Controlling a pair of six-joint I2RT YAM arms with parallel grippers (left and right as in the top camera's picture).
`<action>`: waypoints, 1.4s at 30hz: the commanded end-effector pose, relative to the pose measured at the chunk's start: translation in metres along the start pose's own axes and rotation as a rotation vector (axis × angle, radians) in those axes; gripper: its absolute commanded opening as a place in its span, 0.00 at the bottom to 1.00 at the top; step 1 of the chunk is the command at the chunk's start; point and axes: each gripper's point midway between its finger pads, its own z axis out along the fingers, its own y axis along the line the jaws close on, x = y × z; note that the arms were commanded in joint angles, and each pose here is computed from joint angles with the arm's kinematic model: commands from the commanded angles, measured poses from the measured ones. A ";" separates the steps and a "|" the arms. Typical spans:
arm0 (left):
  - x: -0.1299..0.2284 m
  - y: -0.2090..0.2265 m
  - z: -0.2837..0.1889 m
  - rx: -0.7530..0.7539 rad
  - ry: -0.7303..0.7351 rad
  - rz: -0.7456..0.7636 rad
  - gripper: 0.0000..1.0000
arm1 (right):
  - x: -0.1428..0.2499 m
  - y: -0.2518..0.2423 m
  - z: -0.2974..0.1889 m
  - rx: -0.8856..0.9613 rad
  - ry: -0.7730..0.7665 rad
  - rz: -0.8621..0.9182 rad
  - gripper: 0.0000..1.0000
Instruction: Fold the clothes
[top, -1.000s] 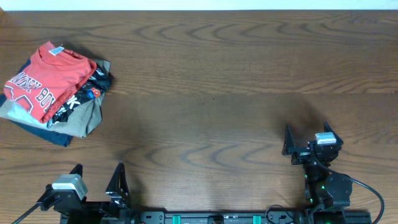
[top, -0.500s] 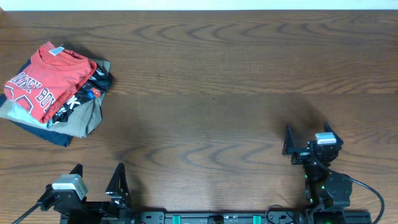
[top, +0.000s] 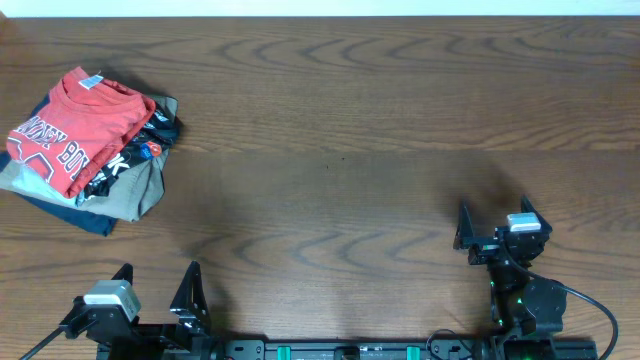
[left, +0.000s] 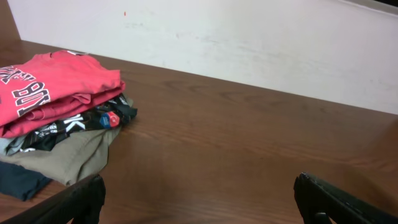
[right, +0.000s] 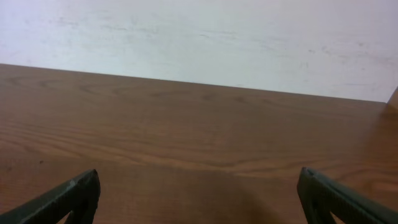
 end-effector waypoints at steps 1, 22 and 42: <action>0.000 0.002 0.000 -0.009 -0.003 -0.010 0.98 | 0.000 0.001 0.000 -0.005 -0.002 0.002 0.99; 0.068 0.045 0.059 -0.191 0.063 0.006 0.98 | 0.000 0.001 0.000 -0.005 -0.002 0.002 0.99; 0.068 0.059 0.149 -0.153 -0.338 0.111 0.98 | 0.000 0.001 0.000 -0.005 -0.002 0.002 0.99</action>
